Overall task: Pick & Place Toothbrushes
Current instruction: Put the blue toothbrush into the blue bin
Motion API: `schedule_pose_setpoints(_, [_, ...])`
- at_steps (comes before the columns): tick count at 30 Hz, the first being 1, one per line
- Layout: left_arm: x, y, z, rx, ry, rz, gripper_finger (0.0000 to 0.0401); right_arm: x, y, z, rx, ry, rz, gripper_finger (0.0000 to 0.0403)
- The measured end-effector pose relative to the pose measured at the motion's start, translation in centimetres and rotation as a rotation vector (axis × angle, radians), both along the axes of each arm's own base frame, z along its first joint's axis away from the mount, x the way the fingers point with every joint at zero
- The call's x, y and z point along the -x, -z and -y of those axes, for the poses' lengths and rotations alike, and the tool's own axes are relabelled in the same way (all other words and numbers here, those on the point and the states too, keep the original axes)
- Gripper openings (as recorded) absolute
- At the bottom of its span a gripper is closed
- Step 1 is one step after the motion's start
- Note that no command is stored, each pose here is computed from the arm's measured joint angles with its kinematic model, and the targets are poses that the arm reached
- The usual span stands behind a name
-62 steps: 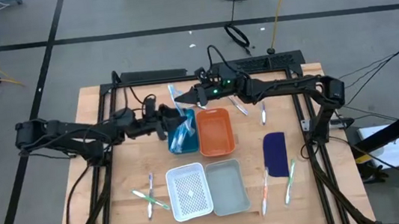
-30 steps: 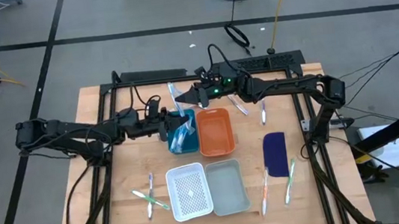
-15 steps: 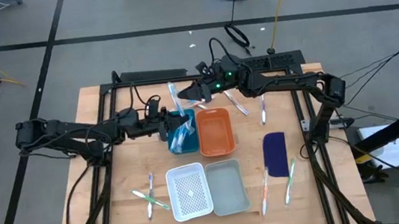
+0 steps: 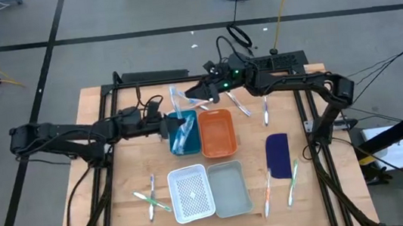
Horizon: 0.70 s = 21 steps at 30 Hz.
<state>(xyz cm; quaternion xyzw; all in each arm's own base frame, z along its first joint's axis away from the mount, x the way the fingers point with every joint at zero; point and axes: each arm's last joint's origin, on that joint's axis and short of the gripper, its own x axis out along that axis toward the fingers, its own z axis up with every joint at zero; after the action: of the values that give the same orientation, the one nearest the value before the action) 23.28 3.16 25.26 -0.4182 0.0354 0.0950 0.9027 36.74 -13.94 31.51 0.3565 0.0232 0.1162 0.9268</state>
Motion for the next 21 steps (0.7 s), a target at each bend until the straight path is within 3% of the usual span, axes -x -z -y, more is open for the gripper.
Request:
schedule_pose_setpoints(5, [1.0,1.0,-0.1,0.162,-0.026,-0.131,0.0032,3.2,-0.1,0.1,0.083,0.099,0.034,0.0135])
schedule_pose_setpoints(9, [1.2,1.5,0.1,0.309,0.03,-0.207,0.0032,6.3,0.3,-0.2,0.101,0.192,0.038,0.0134])
schedule_pose_setpoints(15, [0.9,-0.5,0.1,0.458,0.136,-0.495,0.0032,10.1,1.2,-1.1,0.099,0.275,0.057,0.0134])
schedule_pose_setpoints(21, [0.5,-2.1,-1.1,0.57,0.182,-0.715,0.0032,12.2,1.8,-2.1,0.103,0.315,0.078,0.0134])
